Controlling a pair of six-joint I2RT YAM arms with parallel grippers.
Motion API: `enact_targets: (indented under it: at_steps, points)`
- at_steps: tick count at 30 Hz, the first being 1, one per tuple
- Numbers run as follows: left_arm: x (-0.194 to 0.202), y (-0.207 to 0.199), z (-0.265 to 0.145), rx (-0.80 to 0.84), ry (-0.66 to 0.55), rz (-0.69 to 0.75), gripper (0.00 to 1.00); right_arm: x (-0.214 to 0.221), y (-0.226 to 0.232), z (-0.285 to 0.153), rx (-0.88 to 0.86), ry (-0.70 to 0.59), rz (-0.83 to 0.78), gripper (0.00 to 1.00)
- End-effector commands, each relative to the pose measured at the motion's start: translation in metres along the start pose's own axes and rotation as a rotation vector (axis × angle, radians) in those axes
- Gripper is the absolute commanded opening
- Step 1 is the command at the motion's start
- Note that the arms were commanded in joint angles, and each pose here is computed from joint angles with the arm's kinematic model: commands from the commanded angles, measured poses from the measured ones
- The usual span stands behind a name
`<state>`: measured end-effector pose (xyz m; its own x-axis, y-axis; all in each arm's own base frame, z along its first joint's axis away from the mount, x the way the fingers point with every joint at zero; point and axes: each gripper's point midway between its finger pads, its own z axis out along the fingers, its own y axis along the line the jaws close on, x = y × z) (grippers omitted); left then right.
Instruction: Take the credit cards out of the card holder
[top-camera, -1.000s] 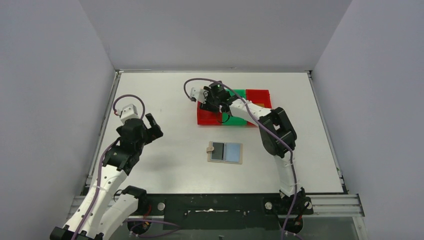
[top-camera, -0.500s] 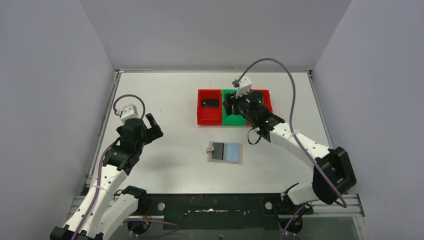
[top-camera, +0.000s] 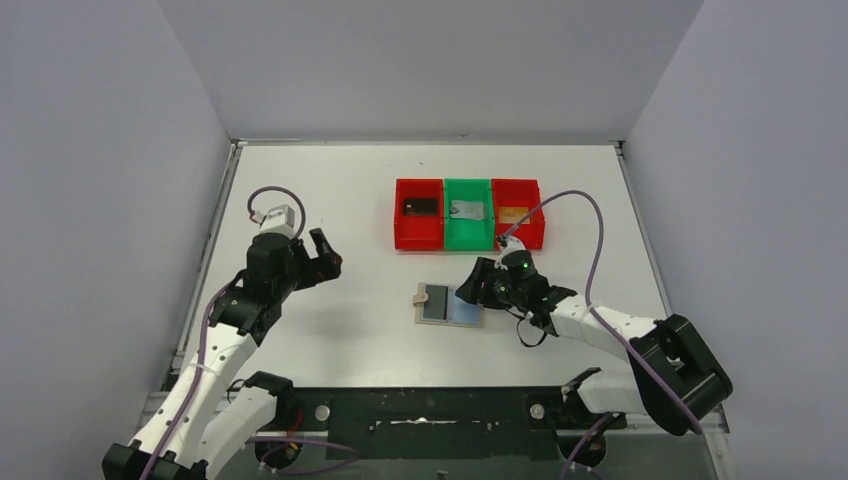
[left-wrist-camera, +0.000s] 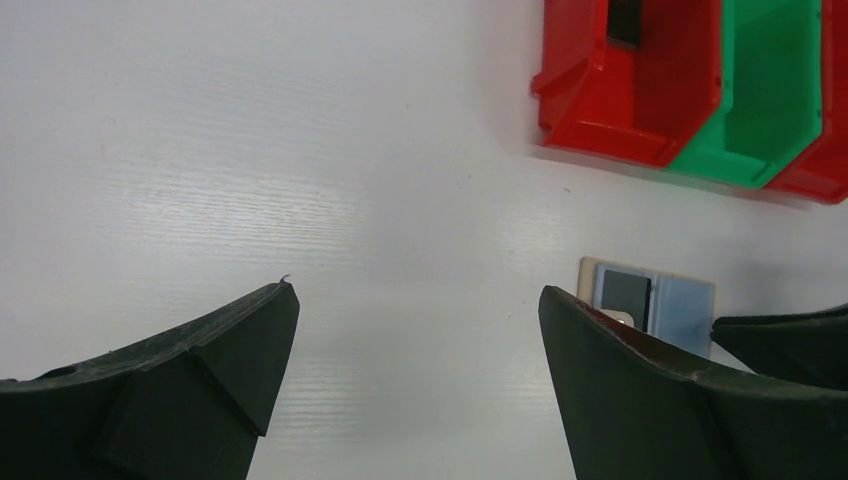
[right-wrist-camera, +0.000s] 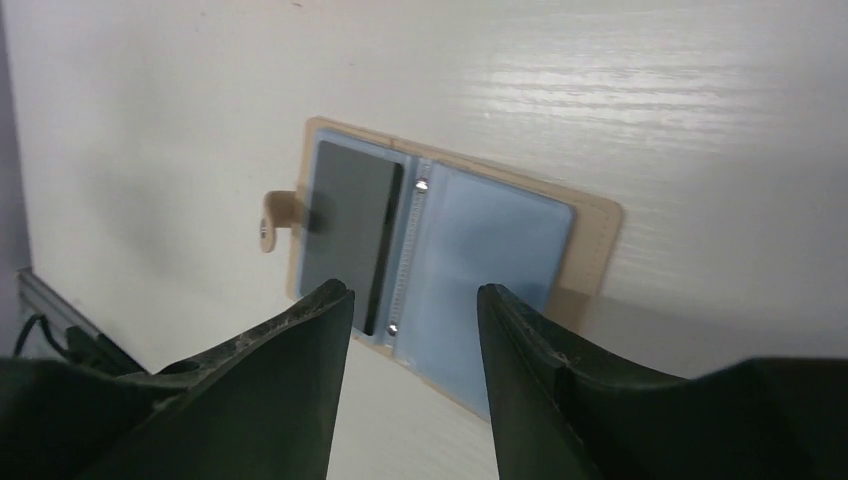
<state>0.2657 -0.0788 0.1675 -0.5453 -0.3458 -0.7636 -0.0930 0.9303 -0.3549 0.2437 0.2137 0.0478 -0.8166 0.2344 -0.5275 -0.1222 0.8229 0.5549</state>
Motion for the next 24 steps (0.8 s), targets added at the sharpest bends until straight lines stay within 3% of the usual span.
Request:
enact_targets:
  at_steps: [1, 15, 24]
  points:
    - [-0.003, -0.033, 0.003, 0.163, 0.022, 0.025, 0.92, -0.022, 0.055, -0.003, -0.213, -0.032, 0.015, 0.48]
    - [-0.002, -0.027, -0.001, 0.101, -0.008, 0.053, 0.90, -0.002, 0.089, 0.032, -0.286, 0.102, -0.035, 0.36]
    - [-0.002, -0.021, -0.001, 0.042, -0.011, 0.077, 0.89, 0.016, 0.120, 0.054, -0.328, 0.201, -0.170, 0.42]
